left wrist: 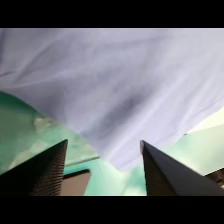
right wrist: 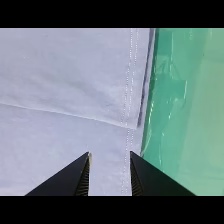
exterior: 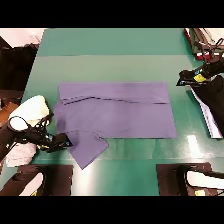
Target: Fold the shirts.
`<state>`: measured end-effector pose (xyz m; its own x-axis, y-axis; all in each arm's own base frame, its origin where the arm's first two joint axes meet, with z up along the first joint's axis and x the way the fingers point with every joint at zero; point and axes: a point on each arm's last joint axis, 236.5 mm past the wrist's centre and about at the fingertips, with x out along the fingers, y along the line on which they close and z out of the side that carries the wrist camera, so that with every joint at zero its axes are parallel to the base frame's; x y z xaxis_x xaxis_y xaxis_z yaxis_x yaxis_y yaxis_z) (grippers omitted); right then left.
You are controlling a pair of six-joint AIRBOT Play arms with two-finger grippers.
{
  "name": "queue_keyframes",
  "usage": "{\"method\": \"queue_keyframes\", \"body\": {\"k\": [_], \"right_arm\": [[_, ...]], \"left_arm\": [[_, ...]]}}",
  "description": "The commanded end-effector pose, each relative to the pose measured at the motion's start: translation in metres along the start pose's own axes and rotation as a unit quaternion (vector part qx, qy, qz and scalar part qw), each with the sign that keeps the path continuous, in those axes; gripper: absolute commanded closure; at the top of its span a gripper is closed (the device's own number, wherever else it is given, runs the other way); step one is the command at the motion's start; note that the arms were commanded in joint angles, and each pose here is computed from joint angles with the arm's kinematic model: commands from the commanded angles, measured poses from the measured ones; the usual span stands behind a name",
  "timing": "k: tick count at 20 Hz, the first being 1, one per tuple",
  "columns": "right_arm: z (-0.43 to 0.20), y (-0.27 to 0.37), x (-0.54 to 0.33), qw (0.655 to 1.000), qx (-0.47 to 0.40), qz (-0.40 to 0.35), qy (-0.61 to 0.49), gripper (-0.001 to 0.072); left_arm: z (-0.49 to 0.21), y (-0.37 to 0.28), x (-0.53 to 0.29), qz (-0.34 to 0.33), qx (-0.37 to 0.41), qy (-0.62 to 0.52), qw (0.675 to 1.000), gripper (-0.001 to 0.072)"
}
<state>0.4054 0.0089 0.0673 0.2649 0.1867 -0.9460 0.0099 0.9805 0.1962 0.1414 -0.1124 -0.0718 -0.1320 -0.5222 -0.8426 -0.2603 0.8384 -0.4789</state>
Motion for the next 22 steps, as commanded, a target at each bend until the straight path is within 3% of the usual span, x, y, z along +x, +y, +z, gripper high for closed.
{"method": "queue_keyframes", "body": {"k": [1, 7, 8, 9, 11, 12, 20, 21, 22], "right_arm": [[0.001, 0.0, -0.001, 1.0, -0.001, 0.0, -0.001, 0.0428], [0.001, 0.0, -0.001, 1.0, -0.001, 0.0, -0.002, 0.0428], [0.0, 0.0, -0.001, 1.0, -0.001, 0.0, 0.001, 0.0428], [-0.002, 0.001, -0.001, 1.0, -0.001, 0.0, 0.005, 0.0428], [-0.01, 0.0, -0.001, 1.0, -0.004, 0.001, 0.021, 0.0428], [-0.017, 0.001, -0.001, 0.999, -0.01, 0.002, 0.035, 0.0428], [-0.148, -0.033, 0.035, 0.988, 0.052, 0.007, 0.144, 0.0426], [-0.169, -0.039, 0.041, 0.986, 0.056, 0.011, 0.159, 0.0411], [-0.19, -0.045, 0.046, 0.982, 0.06, 0.016, 0.176, 0.0308]], "left_arm": [[0.0, 0.001, 0.011, -0.013, -0.017, -0.005, 1.0, 0.0167], [0.012, -0.003, 0.015, -0.028, -0.029, -0.033, 0.999, 0.0168], [0.016, -0.004, 0.014, -0.032, -0.031, -0.042, 0.998, 0.0206], [0.019, -0.005, 0.014, -0.033, -0.029, -0.048, 0.998, 0.0415], [0.023, -0.005, 0.014, -0.033, -0.027, -0.056, 0.998, 0.0559], [0.023, -0.007, 0.014, -0.037, -0.024, -0.056, 0.997, 0.0685], [0.026, -0.039, -0.017, -0.062, 0.056, -0.053, 0.995, 0.0685], [0.029, -0.042, -0.021, -0.063, 0.06, -0.059, 0.995, 0.0685], [0.031, -0.043, -0.023, -0.063, 0.062, -0.063, 0.994, 0.0685]]}}
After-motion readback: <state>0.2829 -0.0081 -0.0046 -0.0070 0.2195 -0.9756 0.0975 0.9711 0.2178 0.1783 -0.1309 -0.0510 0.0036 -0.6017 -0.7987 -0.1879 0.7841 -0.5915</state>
